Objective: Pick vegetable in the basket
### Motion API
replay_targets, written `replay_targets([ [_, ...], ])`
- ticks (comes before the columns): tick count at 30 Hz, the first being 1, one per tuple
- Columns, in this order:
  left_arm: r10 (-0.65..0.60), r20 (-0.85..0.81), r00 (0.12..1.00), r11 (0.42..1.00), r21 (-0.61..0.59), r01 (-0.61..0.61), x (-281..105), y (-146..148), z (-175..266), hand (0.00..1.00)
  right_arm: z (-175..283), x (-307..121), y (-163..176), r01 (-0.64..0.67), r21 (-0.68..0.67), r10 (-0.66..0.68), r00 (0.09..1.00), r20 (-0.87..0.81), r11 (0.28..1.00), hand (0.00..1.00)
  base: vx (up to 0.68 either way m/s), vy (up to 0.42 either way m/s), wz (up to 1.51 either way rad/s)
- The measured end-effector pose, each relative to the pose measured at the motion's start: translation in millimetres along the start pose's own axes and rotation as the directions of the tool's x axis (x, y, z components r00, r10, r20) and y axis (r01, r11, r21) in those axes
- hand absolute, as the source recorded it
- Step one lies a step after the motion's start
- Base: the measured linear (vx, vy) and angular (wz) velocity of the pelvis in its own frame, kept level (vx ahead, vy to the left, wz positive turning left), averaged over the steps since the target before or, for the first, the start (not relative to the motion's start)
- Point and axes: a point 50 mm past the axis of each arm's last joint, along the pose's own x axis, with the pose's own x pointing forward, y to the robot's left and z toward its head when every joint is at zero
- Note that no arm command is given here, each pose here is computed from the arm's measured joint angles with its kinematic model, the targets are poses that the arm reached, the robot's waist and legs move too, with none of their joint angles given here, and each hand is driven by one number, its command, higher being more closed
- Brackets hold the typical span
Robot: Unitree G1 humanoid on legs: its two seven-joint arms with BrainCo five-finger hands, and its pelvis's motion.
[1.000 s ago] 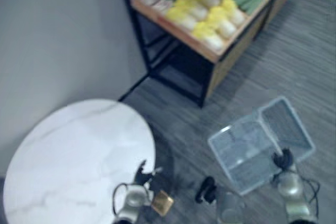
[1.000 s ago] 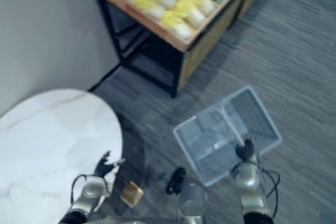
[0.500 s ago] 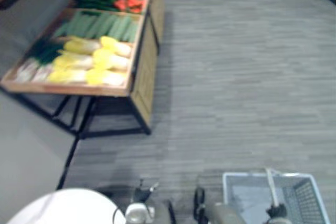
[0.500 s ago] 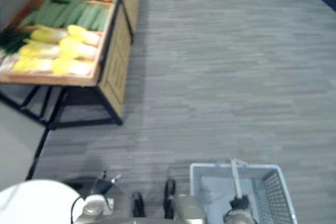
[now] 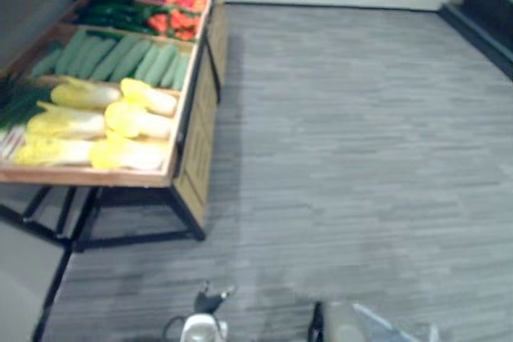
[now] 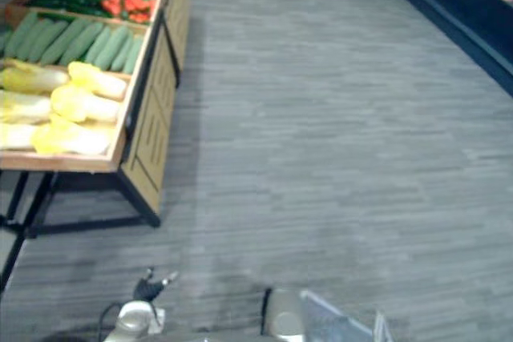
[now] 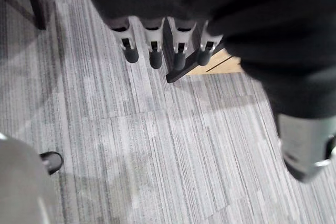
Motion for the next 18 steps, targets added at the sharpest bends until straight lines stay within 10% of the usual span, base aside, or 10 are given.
replay_targets([
  [18, 0.056, -0.093, 0.994, 0.971, -0.228, -0.076, -6, -1, -16, 0.0, 62, 8, 1, -0.012, -0.023, 0.016, 0.985, 0.17, 1.0, 1.0, 0.45, -0.241, 0.06],
])
